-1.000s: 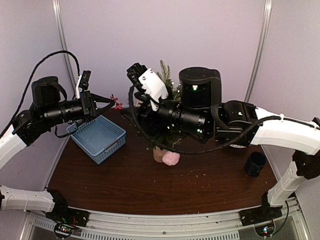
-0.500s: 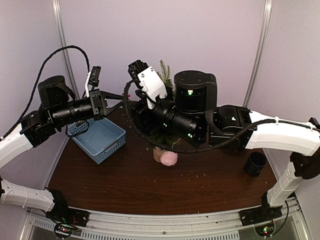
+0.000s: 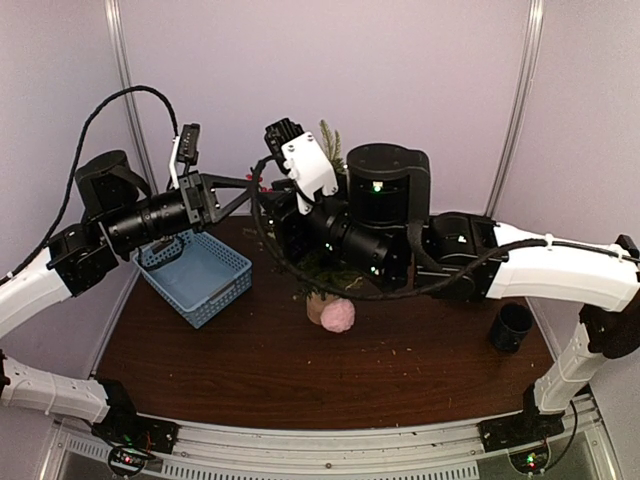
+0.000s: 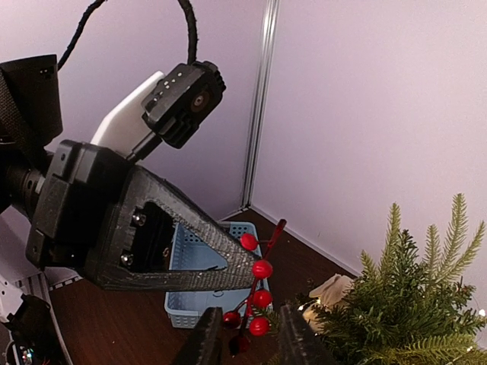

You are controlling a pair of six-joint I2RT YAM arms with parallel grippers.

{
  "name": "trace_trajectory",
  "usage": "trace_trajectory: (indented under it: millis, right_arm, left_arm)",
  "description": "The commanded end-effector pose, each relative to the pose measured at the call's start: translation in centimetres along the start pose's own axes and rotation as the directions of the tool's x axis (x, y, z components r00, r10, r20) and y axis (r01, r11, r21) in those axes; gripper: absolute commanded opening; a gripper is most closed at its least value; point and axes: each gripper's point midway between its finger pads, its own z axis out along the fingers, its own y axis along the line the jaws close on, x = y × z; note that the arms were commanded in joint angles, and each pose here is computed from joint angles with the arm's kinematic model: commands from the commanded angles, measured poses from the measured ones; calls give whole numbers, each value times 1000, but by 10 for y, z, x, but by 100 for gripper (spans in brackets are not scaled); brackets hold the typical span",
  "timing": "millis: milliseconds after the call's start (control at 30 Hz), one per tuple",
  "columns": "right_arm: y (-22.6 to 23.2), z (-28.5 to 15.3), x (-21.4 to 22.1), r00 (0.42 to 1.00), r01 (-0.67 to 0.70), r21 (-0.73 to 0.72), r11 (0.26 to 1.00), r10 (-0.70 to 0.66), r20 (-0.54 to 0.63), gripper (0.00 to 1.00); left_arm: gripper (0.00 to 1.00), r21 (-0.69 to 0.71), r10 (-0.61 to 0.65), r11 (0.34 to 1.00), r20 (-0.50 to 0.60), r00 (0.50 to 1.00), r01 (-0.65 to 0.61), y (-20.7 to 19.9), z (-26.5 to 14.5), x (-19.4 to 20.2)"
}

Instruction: Decorate the small christmas tree

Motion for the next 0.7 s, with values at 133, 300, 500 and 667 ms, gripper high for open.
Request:
trace_trajectory:
  millis: [133,300,500,667]
  right_arm:
    - [-8,2,-8,998,-38,1,999,38,41,11]
    - [-11,2,-6,998,-46,8,999,46,31,23]
    - [-11,3,-1,998,-53,9,999,52,21,38]
    - [-14,4,-1,998,-56,18,998,55,30,26]
  left_arm:
    - [0,77,26,997,26,999,-28,-14,5,-6]
    - [0,77,39,996,42,998,-43,-16,4,-10]
    - [0,75,35,996,61,998,-39,-14,5,-12]
    - [0,90,28,995,66,997,-33,-15,8,-12]
